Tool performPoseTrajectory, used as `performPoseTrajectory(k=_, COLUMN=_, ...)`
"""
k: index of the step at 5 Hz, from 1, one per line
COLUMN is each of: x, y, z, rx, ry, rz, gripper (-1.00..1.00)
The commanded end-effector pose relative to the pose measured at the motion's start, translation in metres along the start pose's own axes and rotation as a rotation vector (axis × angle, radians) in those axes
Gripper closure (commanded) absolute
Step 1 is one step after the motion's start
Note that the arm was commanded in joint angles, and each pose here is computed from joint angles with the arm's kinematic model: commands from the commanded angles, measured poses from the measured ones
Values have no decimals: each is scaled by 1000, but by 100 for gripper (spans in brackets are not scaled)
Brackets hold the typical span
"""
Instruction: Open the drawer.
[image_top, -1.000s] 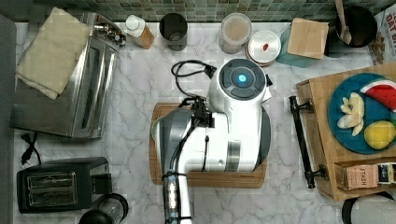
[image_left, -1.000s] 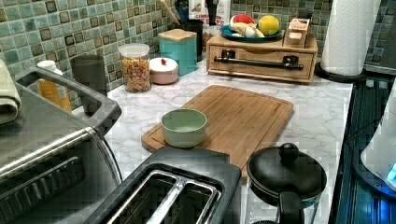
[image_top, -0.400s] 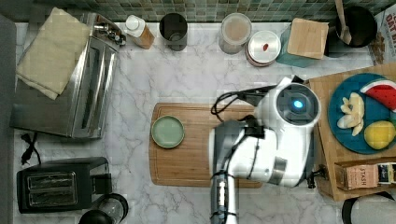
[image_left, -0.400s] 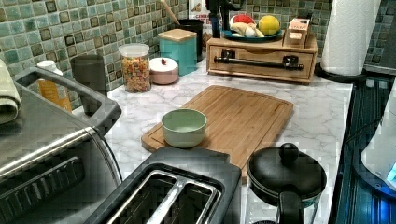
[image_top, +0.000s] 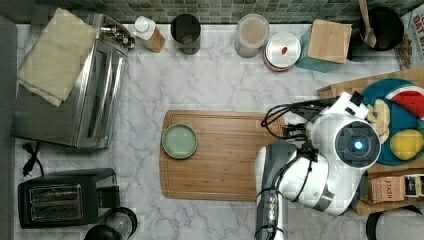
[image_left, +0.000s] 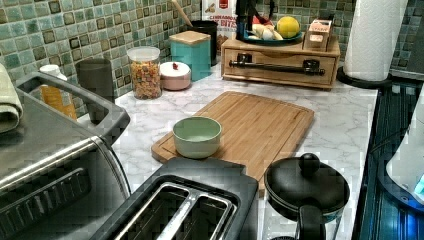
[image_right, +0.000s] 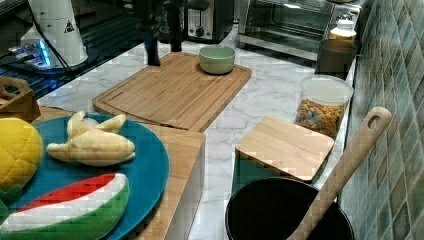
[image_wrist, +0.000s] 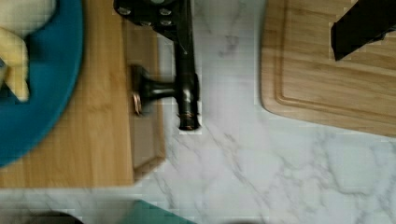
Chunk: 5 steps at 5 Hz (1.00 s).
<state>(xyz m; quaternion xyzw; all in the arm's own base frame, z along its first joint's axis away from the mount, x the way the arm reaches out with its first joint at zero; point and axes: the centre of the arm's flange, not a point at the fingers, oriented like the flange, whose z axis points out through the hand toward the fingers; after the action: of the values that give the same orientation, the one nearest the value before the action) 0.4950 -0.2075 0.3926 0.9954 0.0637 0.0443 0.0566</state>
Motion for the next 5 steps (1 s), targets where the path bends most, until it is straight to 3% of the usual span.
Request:
performPoseTrajectory(k=1, x=-31, y=34, z=44, rx=-3, ry=-63, rz=-70, gripper=-100)
performPoseTrajectory(k=2, x=-42, y=50, z=61, rx=-22, ry=-35, rz=-94, gripper=-100)
performPoseTrajectory(k=3, x=-55, y=65, z=82, rx=-26, ry=-36, rz=-117, gripper=-100)
performPoseTrajectory(k=5, x=-72, y=74, z=106, rx=36, ry=-64, rz=-51, gripper=-100)
